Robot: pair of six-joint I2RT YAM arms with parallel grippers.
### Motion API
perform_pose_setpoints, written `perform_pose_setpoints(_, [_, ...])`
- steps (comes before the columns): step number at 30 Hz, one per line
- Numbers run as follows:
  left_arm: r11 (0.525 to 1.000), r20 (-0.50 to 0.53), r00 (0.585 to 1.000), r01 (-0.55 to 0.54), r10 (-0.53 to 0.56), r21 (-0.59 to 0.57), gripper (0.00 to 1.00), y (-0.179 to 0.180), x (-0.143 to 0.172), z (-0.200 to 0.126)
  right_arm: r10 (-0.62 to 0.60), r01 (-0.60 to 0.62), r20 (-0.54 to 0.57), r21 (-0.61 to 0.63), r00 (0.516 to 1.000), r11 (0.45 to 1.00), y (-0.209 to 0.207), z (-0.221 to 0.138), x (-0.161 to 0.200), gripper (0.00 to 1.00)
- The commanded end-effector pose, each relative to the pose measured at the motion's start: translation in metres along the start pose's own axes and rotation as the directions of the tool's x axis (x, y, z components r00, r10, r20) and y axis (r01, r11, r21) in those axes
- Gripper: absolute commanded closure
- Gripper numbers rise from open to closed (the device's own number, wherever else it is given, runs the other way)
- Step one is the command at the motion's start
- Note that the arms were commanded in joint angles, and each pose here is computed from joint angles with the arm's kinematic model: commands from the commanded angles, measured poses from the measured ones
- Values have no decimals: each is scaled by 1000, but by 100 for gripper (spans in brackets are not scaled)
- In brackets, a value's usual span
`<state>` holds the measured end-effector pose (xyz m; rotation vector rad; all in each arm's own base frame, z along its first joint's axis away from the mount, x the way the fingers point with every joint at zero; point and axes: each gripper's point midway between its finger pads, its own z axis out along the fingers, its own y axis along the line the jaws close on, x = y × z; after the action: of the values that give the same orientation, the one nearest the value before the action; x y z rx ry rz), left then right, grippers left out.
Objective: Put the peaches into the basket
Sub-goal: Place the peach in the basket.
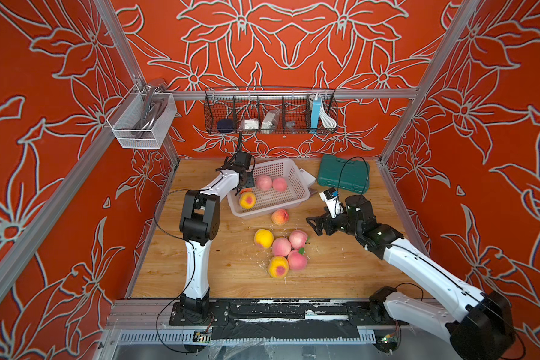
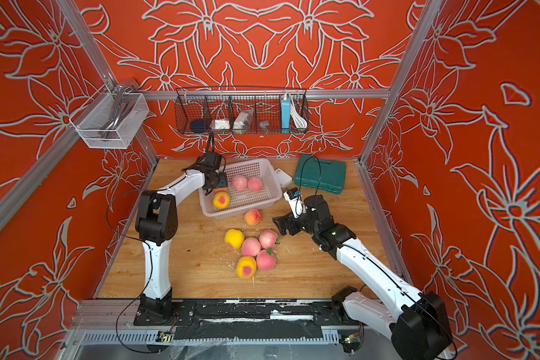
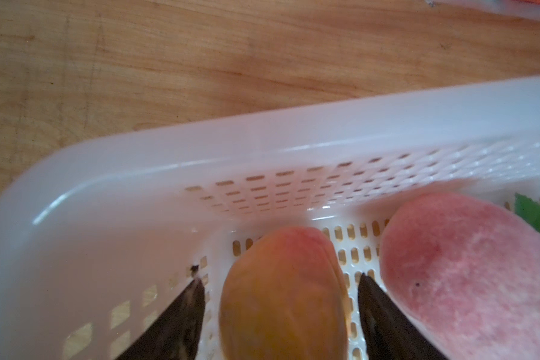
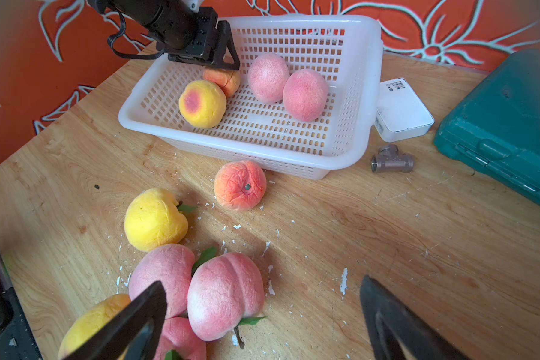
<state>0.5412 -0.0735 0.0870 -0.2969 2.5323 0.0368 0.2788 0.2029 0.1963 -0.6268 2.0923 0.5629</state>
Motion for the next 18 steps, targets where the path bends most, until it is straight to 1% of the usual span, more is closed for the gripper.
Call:
perform_pose_setpoints(1, [1000,17,1000,-8,8,-12,28,2,-9,-6,-7,7,2,31,1000,1000,-5,-4,-1,1])
perform_pose_setpoints(10, [999,65,997,-36,37,-7,28,-5,-18,-34,-4,5,-2,45,1000,999,-7,-5,0,1])
perform_pose_setpoints(14, [999,103,994,-36,35,10,25,-4,-22,-59,1,-1,-3,63,1000,998,-10,-6,0,1])
perform_pose_setpoints(16, [999,117,992,-41,39,16,21,-5,-21,-74,9,-8,-10,69,1000,998,-11,-7,1,1])
perform_pose_setpoints(18, [998,133,990,-56,53,19,9,-9,-17,-93,21,-19,-24,74,999,997,-12,-6,1,1])
